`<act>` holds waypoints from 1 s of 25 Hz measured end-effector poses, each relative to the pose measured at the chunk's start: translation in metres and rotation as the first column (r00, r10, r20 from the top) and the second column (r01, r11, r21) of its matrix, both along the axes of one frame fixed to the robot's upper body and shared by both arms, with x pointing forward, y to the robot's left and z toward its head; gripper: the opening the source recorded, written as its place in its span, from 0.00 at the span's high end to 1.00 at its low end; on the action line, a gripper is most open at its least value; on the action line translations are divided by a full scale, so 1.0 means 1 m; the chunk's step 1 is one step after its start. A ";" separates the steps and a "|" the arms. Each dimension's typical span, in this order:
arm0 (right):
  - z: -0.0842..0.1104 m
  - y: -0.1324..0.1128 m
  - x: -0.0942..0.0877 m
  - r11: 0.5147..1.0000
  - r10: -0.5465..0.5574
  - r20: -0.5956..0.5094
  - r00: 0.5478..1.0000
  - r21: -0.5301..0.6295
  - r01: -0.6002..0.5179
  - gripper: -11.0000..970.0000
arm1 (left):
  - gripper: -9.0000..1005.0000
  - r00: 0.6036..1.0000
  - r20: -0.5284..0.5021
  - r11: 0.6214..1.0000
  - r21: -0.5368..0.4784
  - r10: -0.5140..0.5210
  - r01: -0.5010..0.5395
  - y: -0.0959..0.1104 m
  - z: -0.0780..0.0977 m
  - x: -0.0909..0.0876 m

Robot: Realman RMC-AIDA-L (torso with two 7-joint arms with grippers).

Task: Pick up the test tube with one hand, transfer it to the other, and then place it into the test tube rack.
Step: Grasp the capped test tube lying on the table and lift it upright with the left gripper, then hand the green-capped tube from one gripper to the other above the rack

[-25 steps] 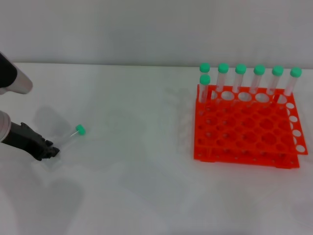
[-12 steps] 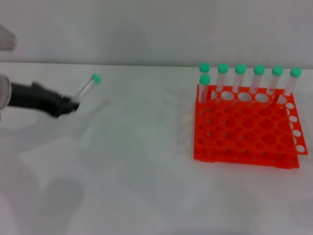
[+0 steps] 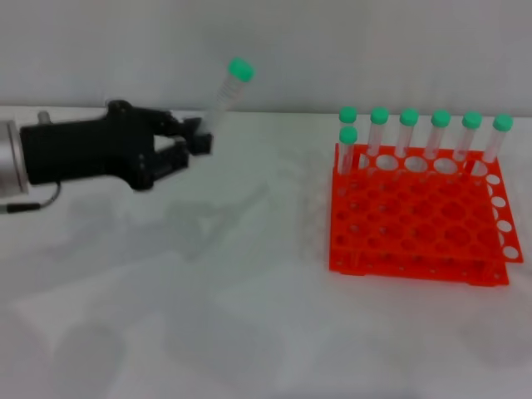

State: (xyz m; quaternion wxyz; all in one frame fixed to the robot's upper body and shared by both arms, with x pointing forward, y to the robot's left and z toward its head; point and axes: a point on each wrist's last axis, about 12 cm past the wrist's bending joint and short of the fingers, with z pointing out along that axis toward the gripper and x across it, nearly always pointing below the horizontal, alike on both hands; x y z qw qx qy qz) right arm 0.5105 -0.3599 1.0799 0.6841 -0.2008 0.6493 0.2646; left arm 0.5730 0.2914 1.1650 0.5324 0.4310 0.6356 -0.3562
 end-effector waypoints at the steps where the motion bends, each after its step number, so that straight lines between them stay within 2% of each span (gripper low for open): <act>1: 0.000 0.000 0.000 1.000 0.000 0.000 1.000 0.000 0.000 0.12 | 0.79 1.000 0.000 1.000 0.000 0.000 0.000 0.000 0.000 0.000; 2: 0.012 0.006 0.004 0.992 0.125 -0.017 0.992 0.032 -0.124 0.12 | 0.79 0.999 0.013 0.999 -0.024 -0.035 0.036 -0.003 -0.003 -0.004; 8: 0.033 0.027 0.011 0.928 0.365 -0.012 0.931 0.087 -0.362 0.12 | 0.79 0.994 0.041 0.993 -0.057 -0.097 0.099 -0.012 -0.017 -0.014; 20: 0.039 0.087 0.027 0.834 0.548 0.001 0.836 0.067 -0.547 0.12 | 0.79 0.993 0.021 0.991 -0.063 -0.115 0.116 -0.025 -0.034 -0.014; 25: 0.043 0.100 0.036 0.821 0.569 -0.009 0.823 0.067 -0.567 0.12 | 0.79 0.992 0.014 0.990 -0.059 -0.125 0.125 -0.033 -0.043 -0.014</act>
